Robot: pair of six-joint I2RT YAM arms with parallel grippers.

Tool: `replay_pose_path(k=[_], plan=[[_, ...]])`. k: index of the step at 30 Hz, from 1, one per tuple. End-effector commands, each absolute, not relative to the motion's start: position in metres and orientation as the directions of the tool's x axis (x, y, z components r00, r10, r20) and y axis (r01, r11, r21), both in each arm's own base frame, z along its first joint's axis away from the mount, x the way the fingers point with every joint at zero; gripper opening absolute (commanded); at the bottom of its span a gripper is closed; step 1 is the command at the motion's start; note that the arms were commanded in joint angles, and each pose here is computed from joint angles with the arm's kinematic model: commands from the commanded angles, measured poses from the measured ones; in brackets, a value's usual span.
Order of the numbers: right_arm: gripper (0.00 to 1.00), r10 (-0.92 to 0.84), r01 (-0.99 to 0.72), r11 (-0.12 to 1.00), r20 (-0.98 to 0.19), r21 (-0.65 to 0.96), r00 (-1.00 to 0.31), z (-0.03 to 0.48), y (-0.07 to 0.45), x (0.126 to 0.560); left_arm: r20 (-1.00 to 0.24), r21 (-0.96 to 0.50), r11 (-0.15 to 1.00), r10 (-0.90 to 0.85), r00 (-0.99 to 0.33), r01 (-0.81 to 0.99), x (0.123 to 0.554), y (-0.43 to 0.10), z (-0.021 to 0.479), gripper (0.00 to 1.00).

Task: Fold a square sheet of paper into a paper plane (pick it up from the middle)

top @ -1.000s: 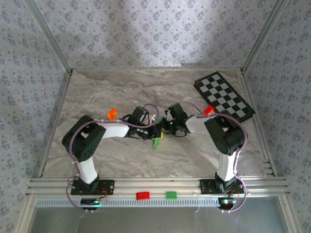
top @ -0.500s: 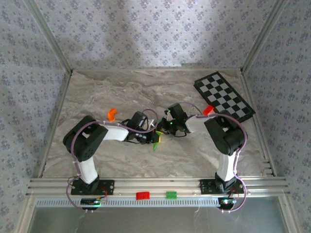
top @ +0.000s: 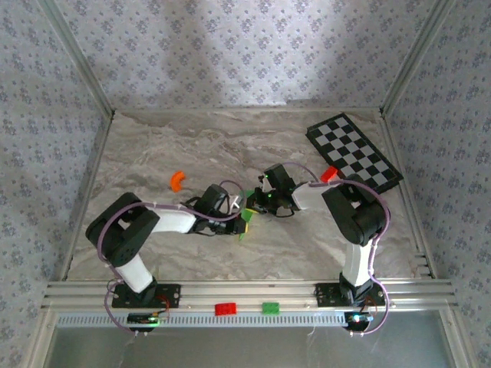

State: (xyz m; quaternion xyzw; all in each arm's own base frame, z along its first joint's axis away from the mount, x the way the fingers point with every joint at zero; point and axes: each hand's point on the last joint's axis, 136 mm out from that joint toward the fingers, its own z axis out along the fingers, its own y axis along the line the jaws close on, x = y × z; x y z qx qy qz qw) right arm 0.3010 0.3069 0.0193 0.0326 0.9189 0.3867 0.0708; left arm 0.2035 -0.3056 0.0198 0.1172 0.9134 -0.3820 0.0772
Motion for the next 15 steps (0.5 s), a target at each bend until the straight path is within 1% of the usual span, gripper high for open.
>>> replay_pose_path(k=[1,7,11,15], plan=[[0.08,0.147,0.118,0.821,-0.008,0.558,-0.989,-0.033,0.271,0.278,-0.077,-0.597,0.767,0.237,-0.969,0.235,0.156,-0.272,-0.007,0.02],[0.08,0.144,0.114,0.820,-0.009,0.560,-0.990,-0.033,0.274,0.277,-0.077,-0.557,0.798,0.224,-0.972,0.228,0.141,-0.248,-0.010,0.01],[0.08,0.141,0.115,0.819,-0.003,0.563,-0.990,-0.034,0.275,0.276,-0.081,-0.566,0.786,0.245,-0.966,0.247,0.134,-0.246,-0.004,0.01],[0.08,0.141,0.115,0.818,-0.003,0.563,-0.990,-0.034,0.276,0.276,-0.140,-0.588,0.764,0.229,-0.963,0.267,0.137,-0.246,0.013,0.00]])
